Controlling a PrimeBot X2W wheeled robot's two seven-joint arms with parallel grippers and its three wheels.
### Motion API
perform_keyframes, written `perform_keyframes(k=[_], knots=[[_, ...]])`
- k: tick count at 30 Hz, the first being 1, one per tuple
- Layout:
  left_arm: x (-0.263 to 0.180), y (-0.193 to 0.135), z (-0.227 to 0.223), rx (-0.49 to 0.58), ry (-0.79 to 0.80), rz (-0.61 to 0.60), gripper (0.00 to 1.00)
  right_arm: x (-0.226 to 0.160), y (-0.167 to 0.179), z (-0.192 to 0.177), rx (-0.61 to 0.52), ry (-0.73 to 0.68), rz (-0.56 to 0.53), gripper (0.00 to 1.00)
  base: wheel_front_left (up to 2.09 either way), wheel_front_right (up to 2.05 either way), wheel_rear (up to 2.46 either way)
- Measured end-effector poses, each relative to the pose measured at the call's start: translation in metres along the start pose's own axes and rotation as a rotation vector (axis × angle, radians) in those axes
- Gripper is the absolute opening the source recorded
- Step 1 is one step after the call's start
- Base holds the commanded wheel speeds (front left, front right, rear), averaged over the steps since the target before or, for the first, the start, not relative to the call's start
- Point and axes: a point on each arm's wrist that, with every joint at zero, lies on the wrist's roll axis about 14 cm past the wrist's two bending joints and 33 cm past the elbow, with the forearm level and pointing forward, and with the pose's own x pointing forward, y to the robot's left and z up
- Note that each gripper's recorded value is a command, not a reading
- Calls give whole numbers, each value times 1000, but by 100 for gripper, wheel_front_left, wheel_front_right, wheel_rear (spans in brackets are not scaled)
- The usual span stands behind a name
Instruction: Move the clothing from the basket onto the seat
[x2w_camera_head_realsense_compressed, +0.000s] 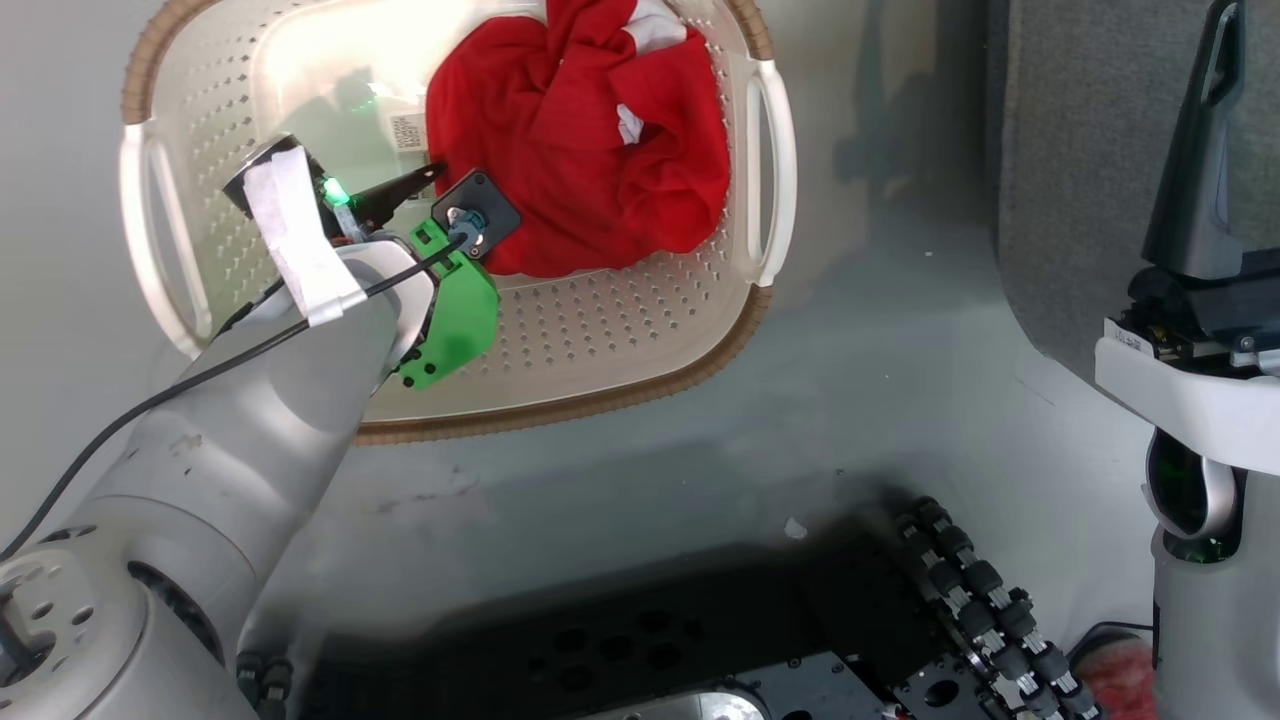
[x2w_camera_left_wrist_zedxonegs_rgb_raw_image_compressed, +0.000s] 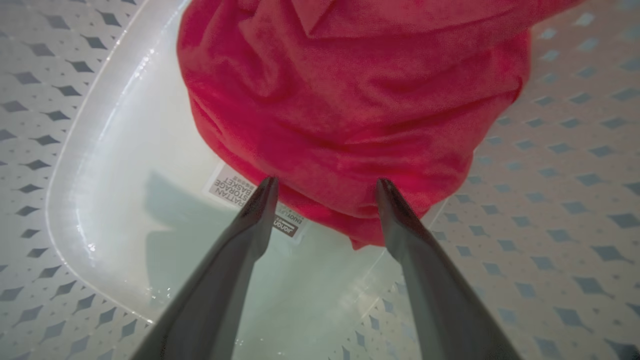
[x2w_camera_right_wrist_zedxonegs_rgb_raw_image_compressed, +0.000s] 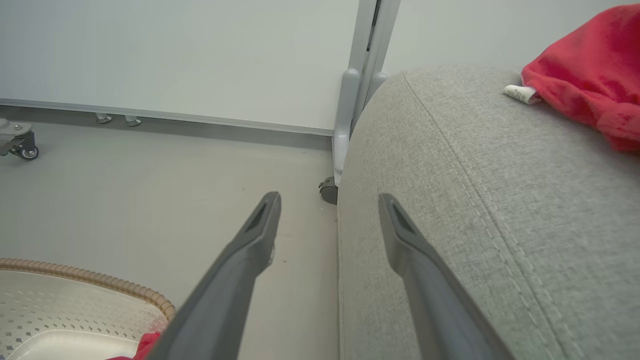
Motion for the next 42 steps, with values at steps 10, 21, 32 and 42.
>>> perform_keyframes(k=[10, 21, 32, 42], knots=[[9, -2, -14, 6, 74, -12, 100, -6, -7, 3, -22, 9, -12, 100, 0, 0, 0], [15, -8, -9, -61, 65, -26, 37, -7, -4, 9, -42, -5, 2, 100, 0, 0, 0], [13, -10, 9, -61, -12, -35, 0, -2, -2, 17, -42, -35, 7, 100, 0, 0, 0], [-15, -16, 37, -172, -157, 6, 0, 4, 9, 36, -12, -80, 34, 100, 0, 0, 0]])
